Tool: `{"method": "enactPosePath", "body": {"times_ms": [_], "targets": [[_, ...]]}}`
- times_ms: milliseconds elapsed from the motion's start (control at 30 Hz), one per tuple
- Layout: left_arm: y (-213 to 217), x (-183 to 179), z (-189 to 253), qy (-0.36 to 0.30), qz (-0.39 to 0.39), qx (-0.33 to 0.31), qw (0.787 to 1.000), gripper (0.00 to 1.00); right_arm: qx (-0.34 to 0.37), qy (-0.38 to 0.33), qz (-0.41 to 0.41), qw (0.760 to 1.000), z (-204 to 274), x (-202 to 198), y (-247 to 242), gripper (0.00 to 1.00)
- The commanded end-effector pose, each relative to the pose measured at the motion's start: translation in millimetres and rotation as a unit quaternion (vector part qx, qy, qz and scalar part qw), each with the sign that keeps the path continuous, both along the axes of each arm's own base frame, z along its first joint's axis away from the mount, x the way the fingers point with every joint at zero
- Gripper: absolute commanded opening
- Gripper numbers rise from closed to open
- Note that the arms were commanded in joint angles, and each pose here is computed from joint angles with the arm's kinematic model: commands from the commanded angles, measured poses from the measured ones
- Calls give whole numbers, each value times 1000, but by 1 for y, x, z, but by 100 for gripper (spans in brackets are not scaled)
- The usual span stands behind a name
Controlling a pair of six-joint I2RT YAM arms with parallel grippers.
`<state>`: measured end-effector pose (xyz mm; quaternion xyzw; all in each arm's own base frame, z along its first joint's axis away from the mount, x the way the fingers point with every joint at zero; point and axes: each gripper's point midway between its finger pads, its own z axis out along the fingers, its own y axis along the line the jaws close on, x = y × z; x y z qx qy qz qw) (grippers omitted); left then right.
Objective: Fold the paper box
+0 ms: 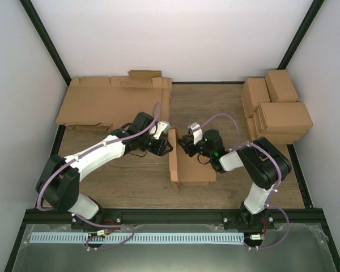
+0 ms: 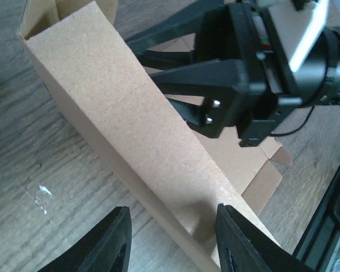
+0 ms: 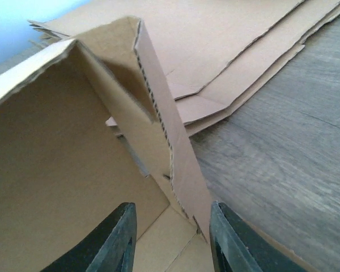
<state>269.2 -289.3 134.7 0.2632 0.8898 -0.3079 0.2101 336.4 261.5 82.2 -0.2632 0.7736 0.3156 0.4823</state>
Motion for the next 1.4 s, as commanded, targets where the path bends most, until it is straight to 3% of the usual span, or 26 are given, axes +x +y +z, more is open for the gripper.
{"method": "enactPosePath", "body": {"times_ms": [0,200,400,900,1133,1367], "targets": [[1,5,-9,10,6,12,1000,41,3,-19,-16,1000,8,22,8,37],[2,6,-9,13,6,18,1000,37,4,-22,-16,1000,8,35,17,27],[2,8,-10,13,7,23,1000,34,-11,-33,-29,999,9,29,15,2],[-3,-7,-18,35,-53,17,998,32,-47,-6,-137,990,1,-18,4,1],[-4,-33,-18,65,-125,11,990,29,-17,30,-201,979,-2,-43,2,1],[-1,-39,-18,65,-146,19,987,29,-16,54,-241,969,-10,-68,10,1]]}}
